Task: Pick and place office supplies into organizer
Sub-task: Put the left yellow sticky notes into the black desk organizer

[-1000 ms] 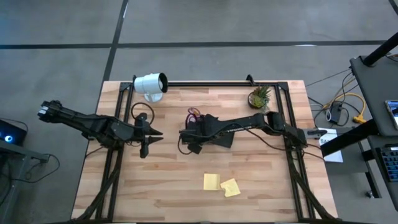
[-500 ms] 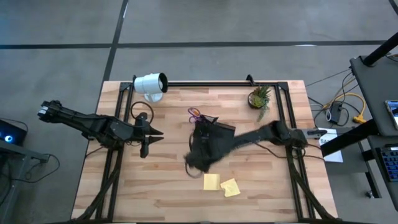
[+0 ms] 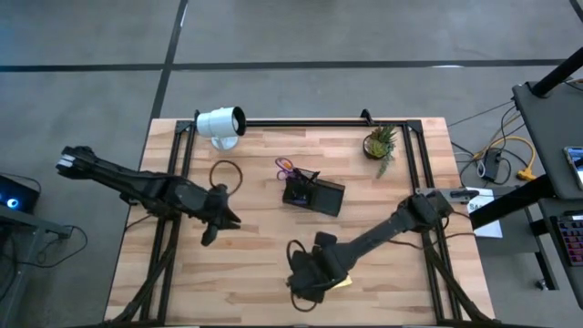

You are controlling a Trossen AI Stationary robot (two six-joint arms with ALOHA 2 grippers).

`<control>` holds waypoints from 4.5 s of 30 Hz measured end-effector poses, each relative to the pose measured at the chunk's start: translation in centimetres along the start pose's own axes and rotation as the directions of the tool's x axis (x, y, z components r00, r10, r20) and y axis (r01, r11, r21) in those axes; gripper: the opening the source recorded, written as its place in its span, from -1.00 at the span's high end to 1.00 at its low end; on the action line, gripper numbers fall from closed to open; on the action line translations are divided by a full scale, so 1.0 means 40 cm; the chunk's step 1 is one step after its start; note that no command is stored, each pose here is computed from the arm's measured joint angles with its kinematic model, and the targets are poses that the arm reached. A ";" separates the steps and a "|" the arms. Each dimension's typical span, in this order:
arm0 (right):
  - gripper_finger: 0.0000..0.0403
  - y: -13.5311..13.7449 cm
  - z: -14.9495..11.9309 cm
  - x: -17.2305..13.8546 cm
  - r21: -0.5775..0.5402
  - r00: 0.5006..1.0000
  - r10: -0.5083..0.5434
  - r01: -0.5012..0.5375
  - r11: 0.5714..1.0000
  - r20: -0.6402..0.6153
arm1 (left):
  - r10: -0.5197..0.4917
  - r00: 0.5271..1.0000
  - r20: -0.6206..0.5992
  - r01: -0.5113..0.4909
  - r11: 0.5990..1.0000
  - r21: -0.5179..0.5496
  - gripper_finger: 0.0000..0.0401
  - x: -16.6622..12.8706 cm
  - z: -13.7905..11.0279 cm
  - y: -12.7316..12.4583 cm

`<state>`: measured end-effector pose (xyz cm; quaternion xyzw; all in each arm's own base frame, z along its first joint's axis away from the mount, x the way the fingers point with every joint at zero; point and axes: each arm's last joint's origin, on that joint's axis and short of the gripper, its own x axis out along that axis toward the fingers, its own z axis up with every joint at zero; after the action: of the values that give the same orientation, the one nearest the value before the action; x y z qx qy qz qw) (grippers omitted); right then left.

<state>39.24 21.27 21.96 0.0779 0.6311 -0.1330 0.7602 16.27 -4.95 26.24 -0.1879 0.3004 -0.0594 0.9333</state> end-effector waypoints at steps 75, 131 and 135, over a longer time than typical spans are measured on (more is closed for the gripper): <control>0.33 0.030 -0.047 0.208 -0.755 0.966 0.012 0.194 0.627 0.258 | -0.263 0.962 -0.079 0.260 0.964 -0.052 0.63 0.447 -0.002 -0.042; 0.96 -0.417 0.007 0.021 0.052 0.960 -0.170 0.163 0.985 0.223 | -0.080 0.995 -0.063 0.077 0.996 -0.045 0.63 0.261 -0.019 -0.014; 0.96 -0.455 0.021 0.058 0.084 0.969 -0.199 0.188 0.979 0.147 | -0.077 0.995 -0.068 0.074 0.996 -0.045 0.63 0.261 -0.021 -0.014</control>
<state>34.97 3.44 20.74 0.0317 0.5699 -0.2339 0.7871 24.27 -8.06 20.21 -0.2168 0.3267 -0.0949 0.9150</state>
